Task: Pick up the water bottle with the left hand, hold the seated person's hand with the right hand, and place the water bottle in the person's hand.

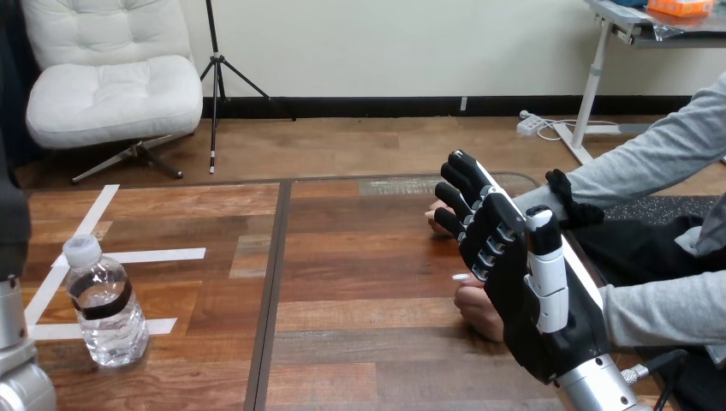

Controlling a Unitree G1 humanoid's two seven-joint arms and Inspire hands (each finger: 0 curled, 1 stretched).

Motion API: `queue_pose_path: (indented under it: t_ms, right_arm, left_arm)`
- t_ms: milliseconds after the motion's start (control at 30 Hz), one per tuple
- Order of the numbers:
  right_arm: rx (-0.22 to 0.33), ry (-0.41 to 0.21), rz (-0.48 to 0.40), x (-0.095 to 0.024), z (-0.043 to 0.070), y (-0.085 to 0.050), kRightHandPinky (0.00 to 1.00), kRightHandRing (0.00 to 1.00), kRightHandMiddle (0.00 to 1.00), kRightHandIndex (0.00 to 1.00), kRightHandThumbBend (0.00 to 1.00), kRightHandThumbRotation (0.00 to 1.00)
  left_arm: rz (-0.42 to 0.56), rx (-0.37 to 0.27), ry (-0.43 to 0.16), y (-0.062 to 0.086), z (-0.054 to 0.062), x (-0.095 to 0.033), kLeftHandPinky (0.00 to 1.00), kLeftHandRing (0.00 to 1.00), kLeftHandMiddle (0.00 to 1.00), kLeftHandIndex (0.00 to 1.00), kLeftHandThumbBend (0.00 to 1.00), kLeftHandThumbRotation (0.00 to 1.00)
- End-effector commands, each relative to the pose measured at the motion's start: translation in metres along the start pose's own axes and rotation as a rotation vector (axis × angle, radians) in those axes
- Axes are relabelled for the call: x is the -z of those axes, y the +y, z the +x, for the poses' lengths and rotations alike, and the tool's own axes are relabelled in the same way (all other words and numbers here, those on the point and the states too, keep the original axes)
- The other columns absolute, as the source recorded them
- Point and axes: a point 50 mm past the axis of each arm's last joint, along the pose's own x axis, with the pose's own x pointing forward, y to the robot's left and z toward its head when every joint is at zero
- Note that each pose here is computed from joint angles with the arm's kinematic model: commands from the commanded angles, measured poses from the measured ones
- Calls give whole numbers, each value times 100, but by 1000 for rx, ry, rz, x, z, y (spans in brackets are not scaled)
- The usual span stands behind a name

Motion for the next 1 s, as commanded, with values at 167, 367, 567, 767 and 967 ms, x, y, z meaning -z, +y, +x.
queue_pose_path:
  t_ms: [167, 367, 567, 767, 967]
  right_arm:
    - [-20, -61, -12, -11, 10, 0, 100, 100, 100, 97, 82, 100]
    - [-14, -59, -17, -11, 11, 0, 100, 100, 99, 97, 83, 100]
    - [-14, -58, -18, -11, 11, 0, 100, 100, 99, 97, 84, 100]
    - [-11, -55, -19, -11, 10, 1, 100, 100, 99, 97, 85, 100]
    - [-15, -55, -21, -11, 10, 0, 100, 100, 99, 96, 85, 100]
  left_arm:
    - [54, -39, 11, 13, 4, 4, 96, 99, 99, 94, 95, 99]
    - [91, -81, 39, 23, 2, 8, 99, 100, 100, 96, 96, 100]
    - [97, -103, 54, 31, 0, 12, 100, 100, 100, 98, 93, 100]
    - [110, -126, 75, 38, -2, 15, 100, 100, 100, 98, 94, 100]
    - [128, -158, 107, 40, -4, 19, 100, 100, 100, 97, 97, 100]
